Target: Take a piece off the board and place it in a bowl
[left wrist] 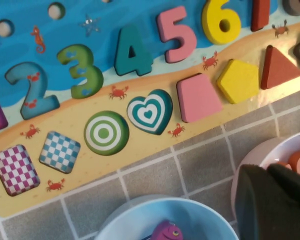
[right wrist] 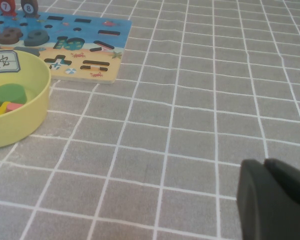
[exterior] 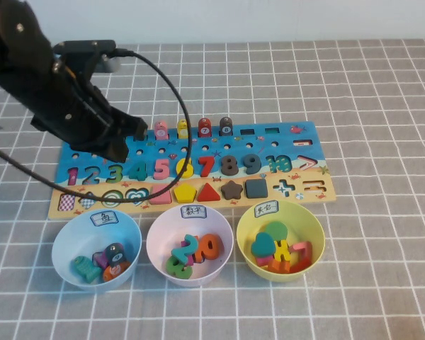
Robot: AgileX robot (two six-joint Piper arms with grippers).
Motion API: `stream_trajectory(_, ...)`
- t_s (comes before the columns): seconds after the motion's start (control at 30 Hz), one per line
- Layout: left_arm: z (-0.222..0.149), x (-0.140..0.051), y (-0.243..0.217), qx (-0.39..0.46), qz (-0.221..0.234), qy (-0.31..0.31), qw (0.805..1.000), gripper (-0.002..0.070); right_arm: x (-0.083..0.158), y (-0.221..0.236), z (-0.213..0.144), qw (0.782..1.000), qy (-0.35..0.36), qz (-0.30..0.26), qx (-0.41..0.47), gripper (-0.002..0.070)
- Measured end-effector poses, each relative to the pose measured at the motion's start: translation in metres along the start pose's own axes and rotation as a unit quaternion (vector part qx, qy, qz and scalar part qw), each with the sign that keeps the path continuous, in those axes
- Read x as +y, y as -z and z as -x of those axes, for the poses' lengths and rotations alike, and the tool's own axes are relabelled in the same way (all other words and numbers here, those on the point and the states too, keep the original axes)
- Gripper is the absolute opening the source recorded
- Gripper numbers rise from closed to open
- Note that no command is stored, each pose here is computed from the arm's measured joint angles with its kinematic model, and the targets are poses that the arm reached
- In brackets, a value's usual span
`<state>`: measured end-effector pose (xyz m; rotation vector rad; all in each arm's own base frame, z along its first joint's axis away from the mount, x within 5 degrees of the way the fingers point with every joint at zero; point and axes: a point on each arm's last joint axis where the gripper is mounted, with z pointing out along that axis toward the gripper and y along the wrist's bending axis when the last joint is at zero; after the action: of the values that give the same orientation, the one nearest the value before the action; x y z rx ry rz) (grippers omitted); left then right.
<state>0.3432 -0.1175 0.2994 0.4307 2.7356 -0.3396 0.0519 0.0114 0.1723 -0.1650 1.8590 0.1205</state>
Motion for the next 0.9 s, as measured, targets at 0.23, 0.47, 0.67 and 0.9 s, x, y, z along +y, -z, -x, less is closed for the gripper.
stream_trajectory(0.23, 0.014, 0.002, -0.009, 0.02, 0.012, -0.002, 1.0, -0.0005, 0.0, 0.0, 0.0, 1.0, 0.0, 0.0, 0.0, -0.0017)
stream_trajectory(0.47, 0.028, 0.01, -0.013, 0.018, 0.053, -0.003, 0.998, -0.0005, 0.0, 0.0, 0.0, 1.0, 0.0, 0.0, 0.0, -0.0017)
stream_trajectory(0.67, 0.049, 0.013, -0.01, 0.006, 0.067, -0.011, 0.998, -0.0005, 0.0, 0.0, 0.0, 1.0, 0.0, 0.0, 0.0, -0.0017)
stream_trajectory(0.9, 0.08, 0.024, -0.02, -0.003, 0.072, -0.005, 0.997, -0.0005, 0.0, 0.0, 0.0, 1.0, -0.003, 0.001, 0.0, -0.0017)
